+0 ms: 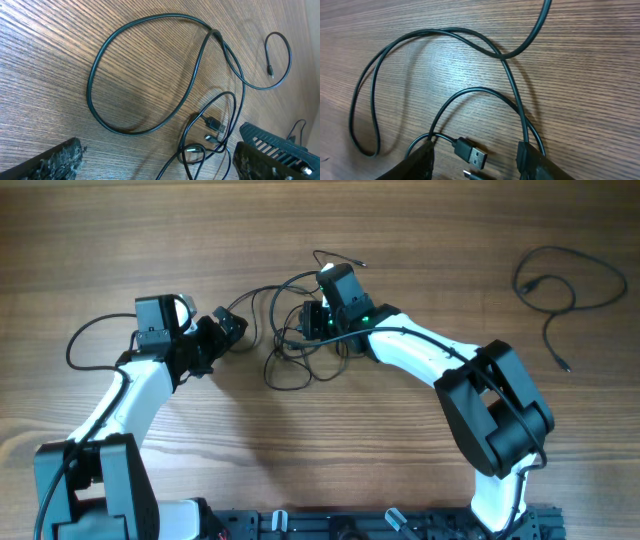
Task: Untangle cables
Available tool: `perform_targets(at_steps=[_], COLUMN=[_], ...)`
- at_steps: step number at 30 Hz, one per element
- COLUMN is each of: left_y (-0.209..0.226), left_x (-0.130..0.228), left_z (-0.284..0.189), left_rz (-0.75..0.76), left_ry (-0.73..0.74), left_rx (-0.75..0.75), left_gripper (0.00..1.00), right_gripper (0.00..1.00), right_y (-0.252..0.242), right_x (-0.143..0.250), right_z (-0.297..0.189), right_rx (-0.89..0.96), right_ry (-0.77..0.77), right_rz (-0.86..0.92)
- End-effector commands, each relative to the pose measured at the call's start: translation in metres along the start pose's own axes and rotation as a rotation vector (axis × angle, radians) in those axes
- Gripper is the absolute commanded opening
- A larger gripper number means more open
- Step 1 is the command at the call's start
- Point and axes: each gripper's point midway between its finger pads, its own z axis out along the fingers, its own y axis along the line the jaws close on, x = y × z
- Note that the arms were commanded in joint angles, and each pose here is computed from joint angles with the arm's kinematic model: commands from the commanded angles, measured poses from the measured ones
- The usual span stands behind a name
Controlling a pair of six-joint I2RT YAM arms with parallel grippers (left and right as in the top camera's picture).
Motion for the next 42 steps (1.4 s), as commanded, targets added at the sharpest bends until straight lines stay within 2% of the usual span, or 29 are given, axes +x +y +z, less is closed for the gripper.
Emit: perform_targets(at_steps=[1, 5, 10, 18, 23, 24, 26, 29, 36, 42], left_y=[-0.001, -0.001, -0.001, -0.001, -0.001, -0.001, -0.001, 0.001, 0.003, 0.003], left_x=[0.002, 0.002, 0.002, 0.002, 0.002, 0.002, 0.002, 0.001, 0.000, 0.001], left_z=[0.000, 0.000, 0.000, 0.000, 0.000, 0.000, 0.000, 0.000, 0.000, 0.000], left_rz=[0.010, 0.010, 0.010, 0.010, 0.010, 0.010, 0.010, 0.010, 0.008, 0.008], left_ry=[-0.001, -0.001, -0.001, -0.001, -0.001, -0.001, -0.001, -0.005, -0.011, -0.011], left_rx=[0.001, 0.001, 0.001, 0.001, 0.001, 0.001, 0.001, -0.007, -0.020, -0.019], left_gripper=[0.99, 0.99, 0.99, 0.98, 0.99, 0.98, 0.98, 0.99, 0.98, 0.99], right_gripper=[0.56, 0.55, 0.38, 0.38, 0.08, 0.04, 0.04, 0.05, 0.05, 0.04], right_y=[-0.021, -0.029, -0.026, -0.025, -0.025, -0.024, -0.015, 0.032, 0.097, 0.108], right_x=[-0.002, 0.006, 0.026, 0.025, 0.025, 0.025, 0.029, 0.021, 0.007, 0.028], right_z=[0.007, 0.015, 0.029, 0.030, 0.030, 0.030, 0.029, 0.004, -0.052, -0.057], right_rx=[0.097, 0.119, 0.066, 0.061, 0.062, 0.060, 0.007, -0.198, -0.398, -0.397], right_ry=[-0.029, -0.010, 0.062, 0.060, 0.060, 0.062, 0.088, 0.119, 0.090, 0.143], right_rz=[0.009, 0.013, 0.062, 0.070, 0.069, 0.069, 0.061, -0.013, -0.084, -0.110])
